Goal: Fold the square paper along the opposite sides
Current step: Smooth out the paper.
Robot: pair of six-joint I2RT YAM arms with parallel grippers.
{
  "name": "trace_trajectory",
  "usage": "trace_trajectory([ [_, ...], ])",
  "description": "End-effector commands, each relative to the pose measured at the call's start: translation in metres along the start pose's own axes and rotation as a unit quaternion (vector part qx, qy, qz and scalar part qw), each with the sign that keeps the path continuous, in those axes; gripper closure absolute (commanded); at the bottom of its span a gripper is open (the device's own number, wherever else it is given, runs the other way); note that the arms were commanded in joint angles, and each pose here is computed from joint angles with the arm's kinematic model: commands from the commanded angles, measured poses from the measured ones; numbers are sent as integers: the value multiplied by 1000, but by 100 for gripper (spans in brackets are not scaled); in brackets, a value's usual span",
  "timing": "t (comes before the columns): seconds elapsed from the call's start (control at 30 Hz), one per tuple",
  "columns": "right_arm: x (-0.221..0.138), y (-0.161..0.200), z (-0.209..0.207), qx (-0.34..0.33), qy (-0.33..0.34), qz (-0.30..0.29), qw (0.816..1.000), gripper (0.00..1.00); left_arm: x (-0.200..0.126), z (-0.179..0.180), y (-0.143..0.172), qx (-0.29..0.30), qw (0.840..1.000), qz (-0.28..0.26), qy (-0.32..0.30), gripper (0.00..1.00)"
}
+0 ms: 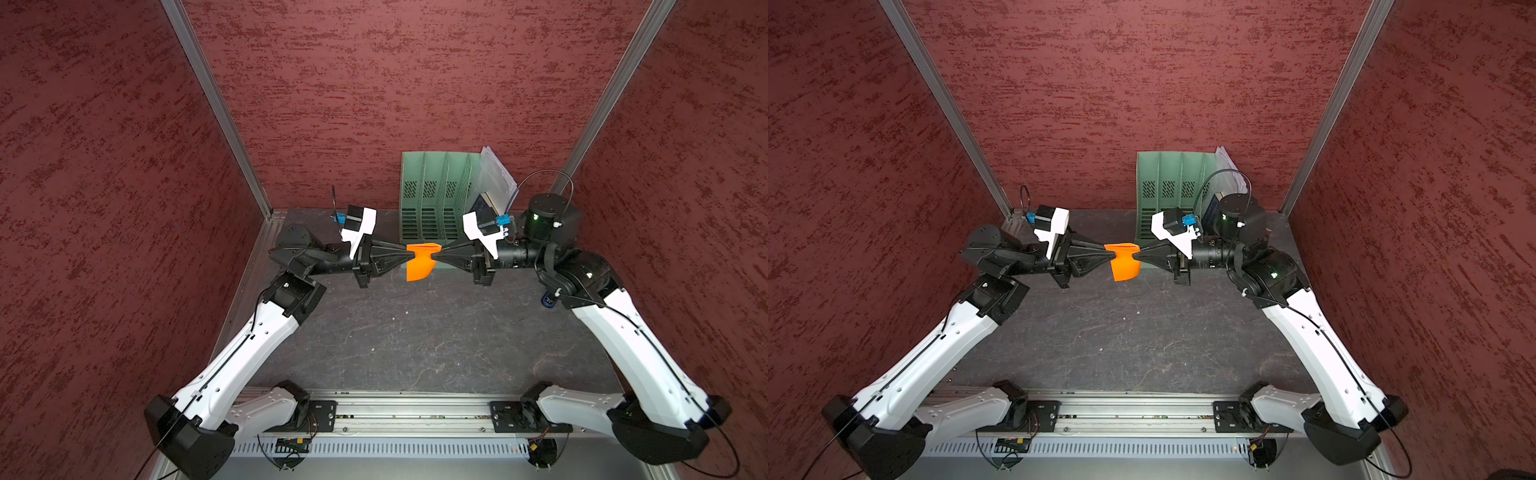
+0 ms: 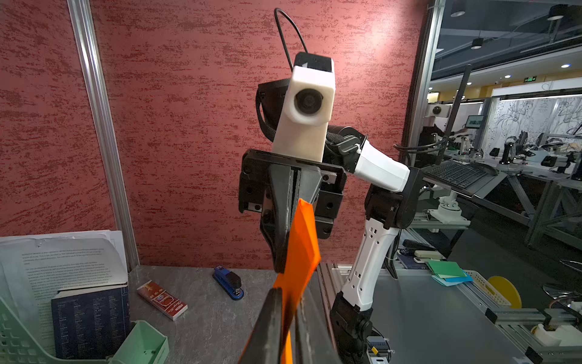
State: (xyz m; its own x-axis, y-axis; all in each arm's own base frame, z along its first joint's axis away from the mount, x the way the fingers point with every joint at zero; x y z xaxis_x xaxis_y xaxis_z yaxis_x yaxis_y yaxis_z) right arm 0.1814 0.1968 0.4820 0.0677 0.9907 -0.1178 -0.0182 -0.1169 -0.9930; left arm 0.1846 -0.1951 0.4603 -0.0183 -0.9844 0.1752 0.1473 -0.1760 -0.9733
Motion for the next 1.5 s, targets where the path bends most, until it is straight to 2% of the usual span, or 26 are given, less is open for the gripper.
trace_trajectory([
  [0.0, -4, -7, 2, -12, 7, -12, 1000, 100, 1, 0, 5, -4, 1000, 6, 7, 86],
  [0.43, -2, -9, -2, -10, 8, -12, 1000, 100, 3, 0, 13, -16, 1000, 14, 19, 84],
  [0.57, -2, -9, -2, -10, 9, -13, 1000, 100, 3, -1, 15, -21, 999, 17, 23, 93],
  [1.07, -2, -12, -3, -13, 12, -16, 1000, 100, 3, -3, 22, -30, 999, 27, 25, 91],
  [1.17, -2, -12, -2, -13, 12, -16, 1000, 100, 2, -4, 21, -28, 999, 27, 25, 100],
  [1.43, -1, -10, -4, -11, 14, -14, 1000, 100, 0, -7, 15, -17, 999, 20, 23, 100],
  [1.47, -1, -9, -4, -10, 15, -14, 1000, 83, 0, -8, 15, -14, 999, 18, 23, 100],
])
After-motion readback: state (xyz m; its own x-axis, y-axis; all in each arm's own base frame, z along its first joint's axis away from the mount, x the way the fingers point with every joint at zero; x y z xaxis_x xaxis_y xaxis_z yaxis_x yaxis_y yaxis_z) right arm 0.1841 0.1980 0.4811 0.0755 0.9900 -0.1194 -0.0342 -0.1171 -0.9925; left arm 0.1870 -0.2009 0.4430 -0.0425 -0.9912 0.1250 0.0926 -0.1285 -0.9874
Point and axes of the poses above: each gripper's point midway between its finger pads, its own x axis out along the fingers, its own z axis along the line the jaws close on, y = z × x, the point moved 8 cm from there along -x, back along the fingers, and after that the axes turned 10 degrees about x, right-handed, at the moved point
